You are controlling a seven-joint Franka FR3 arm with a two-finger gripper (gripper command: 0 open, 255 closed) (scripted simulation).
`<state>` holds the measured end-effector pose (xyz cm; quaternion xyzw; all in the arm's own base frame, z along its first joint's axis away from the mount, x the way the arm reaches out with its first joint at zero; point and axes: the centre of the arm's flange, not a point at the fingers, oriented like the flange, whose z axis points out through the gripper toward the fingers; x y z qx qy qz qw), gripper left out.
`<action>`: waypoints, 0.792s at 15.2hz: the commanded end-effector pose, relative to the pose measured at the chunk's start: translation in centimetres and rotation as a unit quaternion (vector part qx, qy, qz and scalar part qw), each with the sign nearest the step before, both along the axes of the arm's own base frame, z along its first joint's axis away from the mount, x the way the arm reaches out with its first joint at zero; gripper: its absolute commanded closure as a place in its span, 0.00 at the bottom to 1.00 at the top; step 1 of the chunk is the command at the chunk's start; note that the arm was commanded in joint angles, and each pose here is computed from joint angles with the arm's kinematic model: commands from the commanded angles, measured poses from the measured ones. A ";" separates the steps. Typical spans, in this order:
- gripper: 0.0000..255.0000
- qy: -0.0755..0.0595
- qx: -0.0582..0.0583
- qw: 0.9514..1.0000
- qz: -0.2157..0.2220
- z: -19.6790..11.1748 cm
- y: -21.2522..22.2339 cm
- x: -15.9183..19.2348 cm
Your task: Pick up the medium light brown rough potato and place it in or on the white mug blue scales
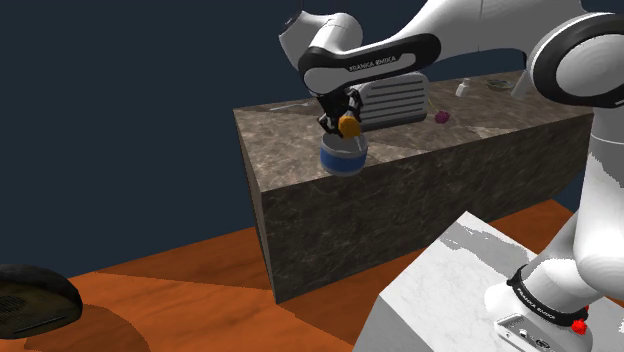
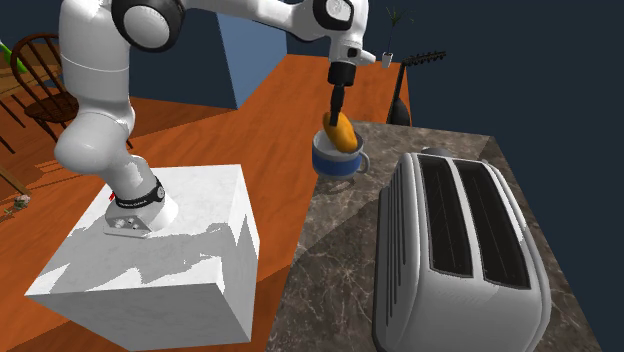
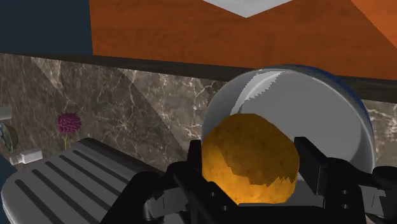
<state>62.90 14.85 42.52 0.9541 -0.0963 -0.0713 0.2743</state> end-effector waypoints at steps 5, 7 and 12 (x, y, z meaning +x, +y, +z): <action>1.00 0.001 -0.003 1.000 -0.004 -1.7 -0.6 0.2; 1.00 0.001 -0.003 1.000 -0.004 -1.7 -0.6 0.2; 0.00 0.001 -0.003 1.000 -0.004 -1.7 -0.6 0.2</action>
